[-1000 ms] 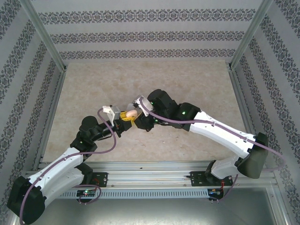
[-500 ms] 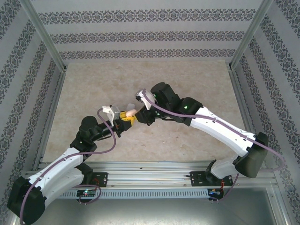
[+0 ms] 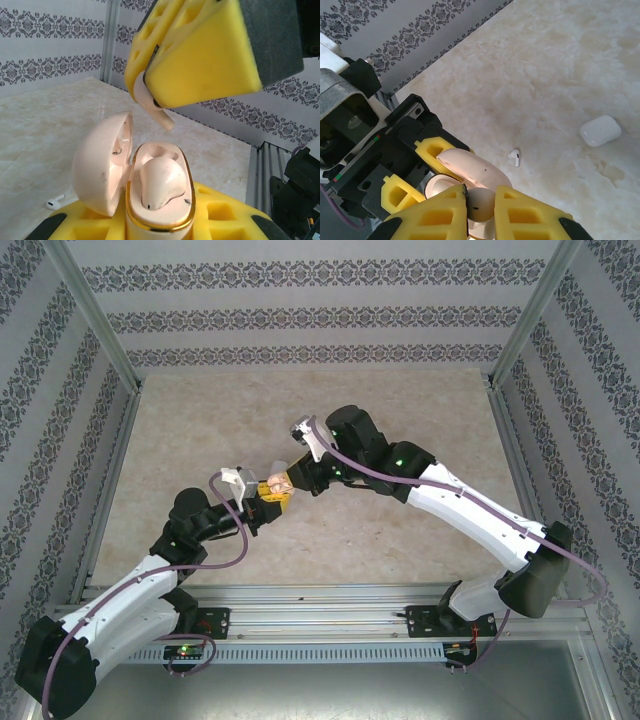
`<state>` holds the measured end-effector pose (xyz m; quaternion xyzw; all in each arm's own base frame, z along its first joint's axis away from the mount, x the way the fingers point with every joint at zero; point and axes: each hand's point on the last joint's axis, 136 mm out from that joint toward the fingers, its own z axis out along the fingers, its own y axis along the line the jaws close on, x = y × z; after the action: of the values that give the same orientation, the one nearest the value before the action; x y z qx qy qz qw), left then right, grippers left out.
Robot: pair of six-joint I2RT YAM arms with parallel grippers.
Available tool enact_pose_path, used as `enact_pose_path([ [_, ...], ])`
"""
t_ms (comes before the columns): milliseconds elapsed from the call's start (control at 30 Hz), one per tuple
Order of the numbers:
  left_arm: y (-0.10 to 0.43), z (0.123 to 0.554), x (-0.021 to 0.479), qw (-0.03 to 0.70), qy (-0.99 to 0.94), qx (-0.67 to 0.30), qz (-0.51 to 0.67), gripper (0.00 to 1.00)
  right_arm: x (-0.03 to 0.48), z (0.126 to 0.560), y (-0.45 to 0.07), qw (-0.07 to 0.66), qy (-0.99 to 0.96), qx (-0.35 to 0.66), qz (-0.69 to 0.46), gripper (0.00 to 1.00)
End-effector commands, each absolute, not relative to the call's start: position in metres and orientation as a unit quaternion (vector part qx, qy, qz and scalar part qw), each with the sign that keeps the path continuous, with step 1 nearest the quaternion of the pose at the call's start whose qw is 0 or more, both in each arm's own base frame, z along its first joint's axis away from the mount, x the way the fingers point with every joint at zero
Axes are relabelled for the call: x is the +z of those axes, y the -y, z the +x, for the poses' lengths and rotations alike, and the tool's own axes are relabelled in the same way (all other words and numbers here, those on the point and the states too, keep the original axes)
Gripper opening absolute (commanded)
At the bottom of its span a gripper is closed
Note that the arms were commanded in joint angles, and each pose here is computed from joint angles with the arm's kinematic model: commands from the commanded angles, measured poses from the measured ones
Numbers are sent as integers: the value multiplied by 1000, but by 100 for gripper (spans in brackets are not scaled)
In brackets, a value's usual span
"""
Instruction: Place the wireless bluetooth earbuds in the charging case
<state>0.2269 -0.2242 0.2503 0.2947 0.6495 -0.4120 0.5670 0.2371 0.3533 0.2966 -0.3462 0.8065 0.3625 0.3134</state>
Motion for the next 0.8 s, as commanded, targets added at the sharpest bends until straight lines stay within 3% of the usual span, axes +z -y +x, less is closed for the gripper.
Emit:
enact_pose_path([
  [0, 227, 223, 263, 578, -631, -423, 299, 12, 309, 243, -357, 331, -798, 376, -335, 17],
  [400, 226, 227, 267, 583, -628, -433, 279, 12, 321, 240, -352, 441, -750, 378, -316, 16],
  [767, 227, 227, 270, 585, -623, -438, 278, 12, 307, 241, -357, 438, -750, 378, -319, 16],
])
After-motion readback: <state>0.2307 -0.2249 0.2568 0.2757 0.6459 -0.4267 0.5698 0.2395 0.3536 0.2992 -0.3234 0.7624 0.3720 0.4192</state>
